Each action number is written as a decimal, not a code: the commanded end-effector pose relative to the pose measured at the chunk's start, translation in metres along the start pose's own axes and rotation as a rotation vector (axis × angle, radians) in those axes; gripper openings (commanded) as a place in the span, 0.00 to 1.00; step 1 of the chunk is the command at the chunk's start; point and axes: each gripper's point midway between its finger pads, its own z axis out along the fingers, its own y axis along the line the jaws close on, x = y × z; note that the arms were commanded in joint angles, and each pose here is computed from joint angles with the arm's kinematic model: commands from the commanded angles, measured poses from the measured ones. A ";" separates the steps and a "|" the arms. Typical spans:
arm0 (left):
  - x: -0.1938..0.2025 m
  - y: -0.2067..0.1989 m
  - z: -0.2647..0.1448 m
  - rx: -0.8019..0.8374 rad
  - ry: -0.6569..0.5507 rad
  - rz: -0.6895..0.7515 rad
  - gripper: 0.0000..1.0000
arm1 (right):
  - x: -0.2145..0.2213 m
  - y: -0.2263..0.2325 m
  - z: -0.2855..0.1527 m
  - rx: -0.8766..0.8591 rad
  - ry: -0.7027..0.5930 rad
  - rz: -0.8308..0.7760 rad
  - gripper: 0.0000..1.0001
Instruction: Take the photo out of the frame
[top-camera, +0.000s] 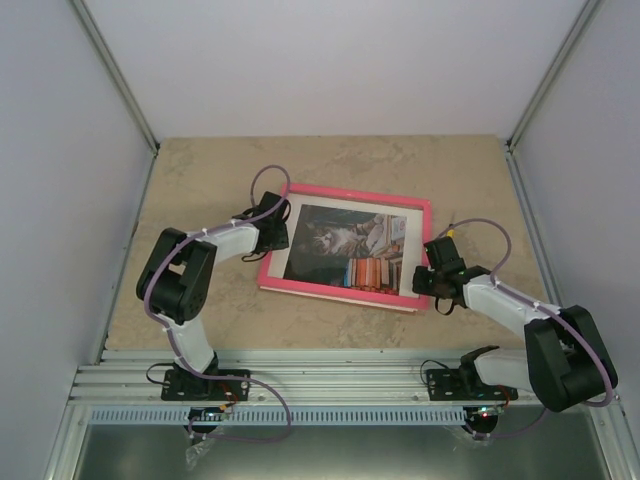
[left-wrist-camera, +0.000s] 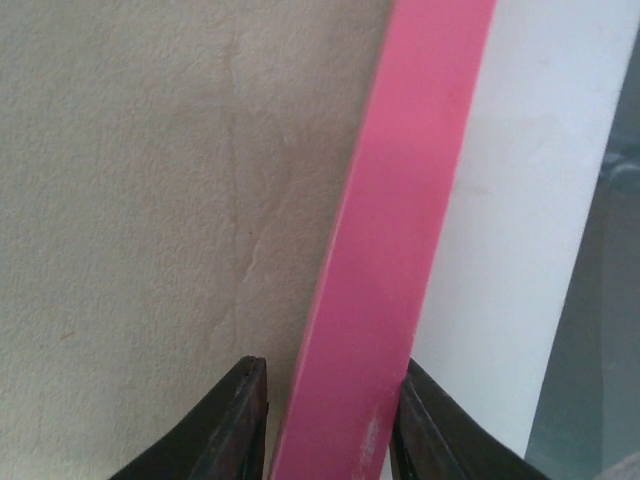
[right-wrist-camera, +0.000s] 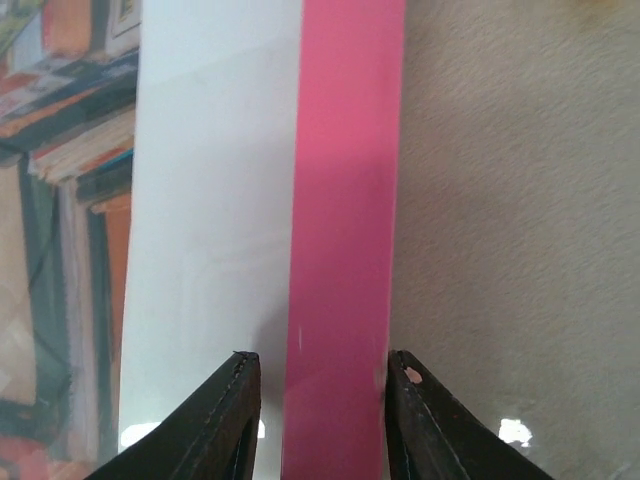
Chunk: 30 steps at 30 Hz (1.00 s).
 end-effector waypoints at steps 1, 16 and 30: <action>0.017 0.008 0.007 -0.045 0.064 0.017 0.29 | 0.000 -0.004 0.001 0.008 -0.007 -0.002 0.34; -0.002 0.006 -0.019 -0.028 0.003 0.002 0.10 | -0.020 0.006 -0.022 -0.025 -0.071 -0.021 0.11; -0.026 0.021 -0.051 -0.103 -0.090 -0.102 0.07 | -0.050 0.031 -0.053 -0.082 -0.178 -0.090 0.07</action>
